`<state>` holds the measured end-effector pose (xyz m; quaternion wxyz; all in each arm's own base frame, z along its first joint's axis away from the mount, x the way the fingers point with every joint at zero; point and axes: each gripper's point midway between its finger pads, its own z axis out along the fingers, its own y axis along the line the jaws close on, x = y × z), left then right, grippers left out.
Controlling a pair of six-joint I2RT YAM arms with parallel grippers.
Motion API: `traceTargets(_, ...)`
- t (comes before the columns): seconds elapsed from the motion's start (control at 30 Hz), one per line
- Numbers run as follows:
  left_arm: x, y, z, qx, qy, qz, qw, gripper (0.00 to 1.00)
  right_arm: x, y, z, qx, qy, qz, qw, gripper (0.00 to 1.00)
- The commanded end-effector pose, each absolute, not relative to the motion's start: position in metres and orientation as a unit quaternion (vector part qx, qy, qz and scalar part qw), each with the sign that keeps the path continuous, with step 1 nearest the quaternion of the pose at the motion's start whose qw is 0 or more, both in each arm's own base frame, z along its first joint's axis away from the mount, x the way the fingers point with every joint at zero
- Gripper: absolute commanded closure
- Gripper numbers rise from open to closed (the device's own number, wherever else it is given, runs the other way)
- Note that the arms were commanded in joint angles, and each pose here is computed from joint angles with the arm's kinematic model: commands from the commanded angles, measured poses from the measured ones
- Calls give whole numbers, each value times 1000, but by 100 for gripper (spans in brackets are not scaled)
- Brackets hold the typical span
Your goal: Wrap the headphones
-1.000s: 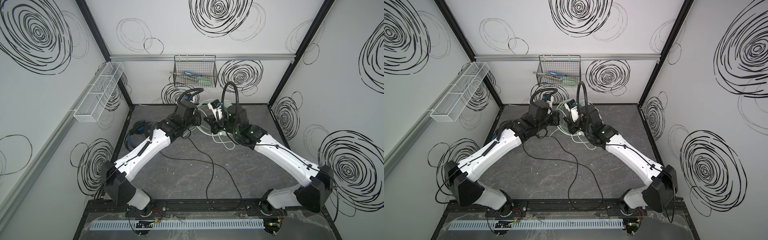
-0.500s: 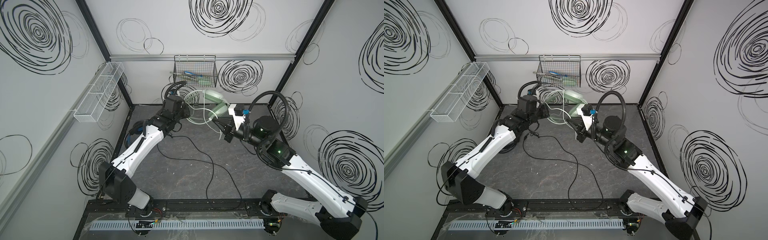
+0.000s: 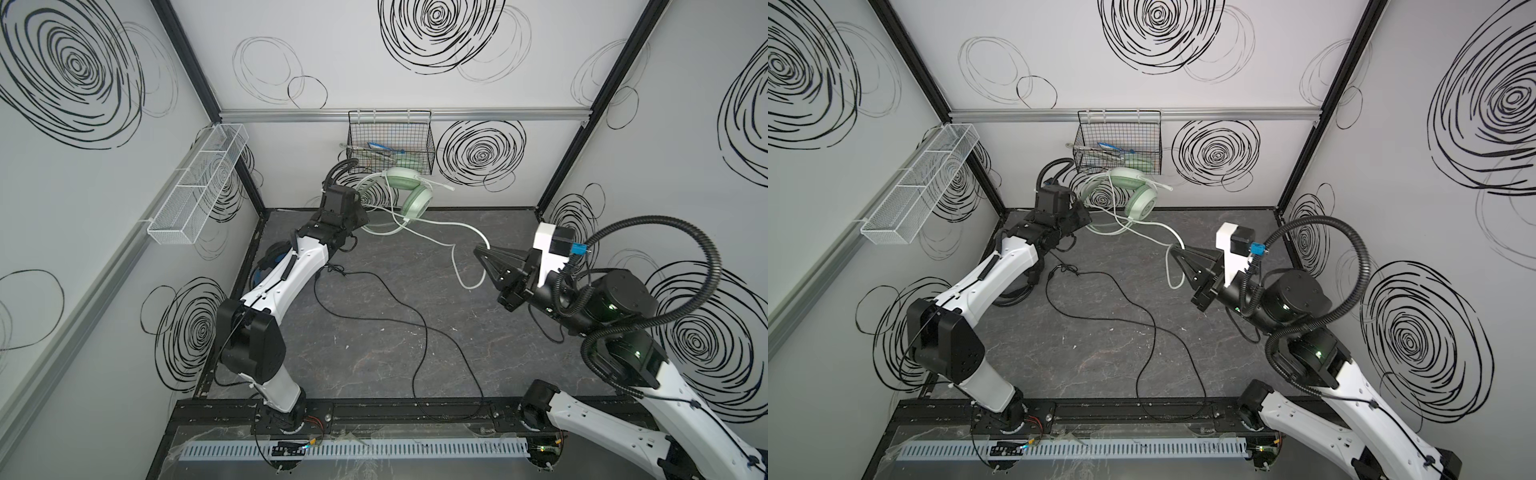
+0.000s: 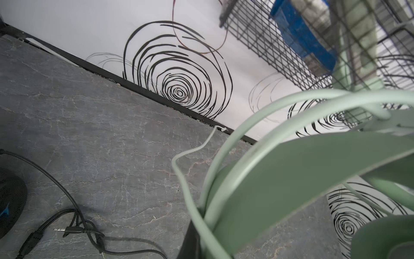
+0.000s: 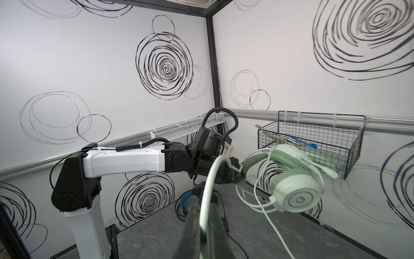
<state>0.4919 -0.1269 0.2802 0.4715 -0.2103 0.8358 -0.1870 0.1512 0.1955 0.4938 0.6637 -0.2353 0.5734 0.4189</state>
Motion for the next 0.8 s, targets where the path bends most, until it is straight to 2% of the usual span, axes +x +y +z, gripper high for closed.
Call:
traceTargets(0.0,516,-119,347,-249,751,-271,549,100,150,165,478,-165,613,418,650,100)
traceTargets(0.27,520,-74,355,-304,720,-226,582,100,142,120,467,-124,652,358,656,100)
traceTargets(0.53,526,-48,368,-348,673,-290,585,100,132,97,432,-102,686,342,634,100)
traceTargets(0.77,525,-27,404,-356,642,-279,619,100,122,26,439,11,683,284,672,100)
